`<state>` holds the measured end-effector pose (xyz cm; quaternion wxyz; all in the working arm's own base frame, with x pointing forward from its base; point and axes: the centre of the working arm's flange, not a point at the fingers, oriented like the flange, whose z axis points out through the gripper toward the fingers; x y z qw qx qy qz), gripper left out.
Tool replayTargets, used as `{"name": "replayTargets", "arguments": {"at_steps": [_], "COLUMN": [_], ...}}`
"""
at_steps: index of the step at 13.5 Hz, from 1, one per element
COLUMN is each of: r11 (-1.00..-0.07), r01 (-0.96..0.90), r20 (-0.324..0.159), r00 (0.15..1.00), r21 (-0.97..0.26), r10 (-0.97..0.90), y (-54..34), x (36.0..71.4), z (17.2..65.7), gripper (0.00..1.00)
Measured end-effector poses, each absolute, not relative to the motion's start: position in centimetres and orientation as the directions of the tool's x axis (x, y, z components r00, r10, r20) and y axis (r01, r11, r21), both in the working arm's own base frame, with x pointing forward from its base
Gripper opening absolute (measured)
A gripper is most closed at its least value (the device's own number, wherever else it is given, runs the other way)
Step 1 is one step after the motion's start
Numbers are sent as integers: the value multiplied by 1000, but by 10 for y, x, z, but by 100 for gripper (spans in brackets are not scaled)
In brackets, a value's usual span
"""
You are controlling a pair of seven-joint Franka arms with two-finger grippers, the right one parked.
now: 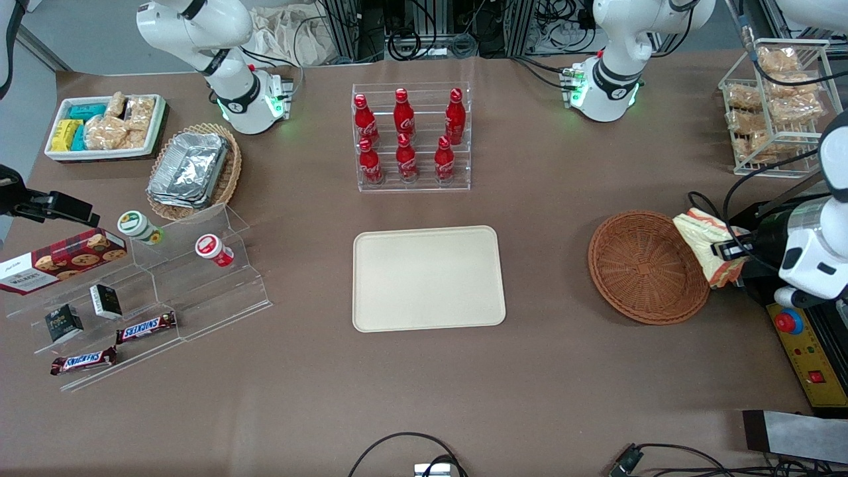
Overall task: Place sandwich from basket to tray
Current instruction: 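Close the left gripper on the sandwich and lift it from the basket, then carry the sandwich with the left gripper over the beige tray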
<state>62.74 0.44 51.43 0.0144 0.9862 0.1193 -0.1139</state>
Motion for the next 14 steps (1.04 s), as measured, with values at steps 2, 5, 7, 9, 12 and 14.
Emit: {"name": "replayTargets", "arguments": {"at_steps": [2, 5, 7, 9, 12, 14], "r11": [-985, -998, -998, -999, -1000, -1000], "r01": [169, 46, 0, -6, 19, 23], "r20": [-206, -215, -224, -217, -184, -170], "r00": [965, 976, 974, 976, 983, 985], "r21": [26, 52, 56, 45, 14, 11], "r10": [161, 34, -12, -15, 17, 21], "y": [-28, -100, -150, -211, -306, -342], "x": [628, 622, 620, 618, 606, 602], "z": [530, 528, 512, 485, 433, 397], "gripper": [21, 21, 21, 21, 21, 21]}}
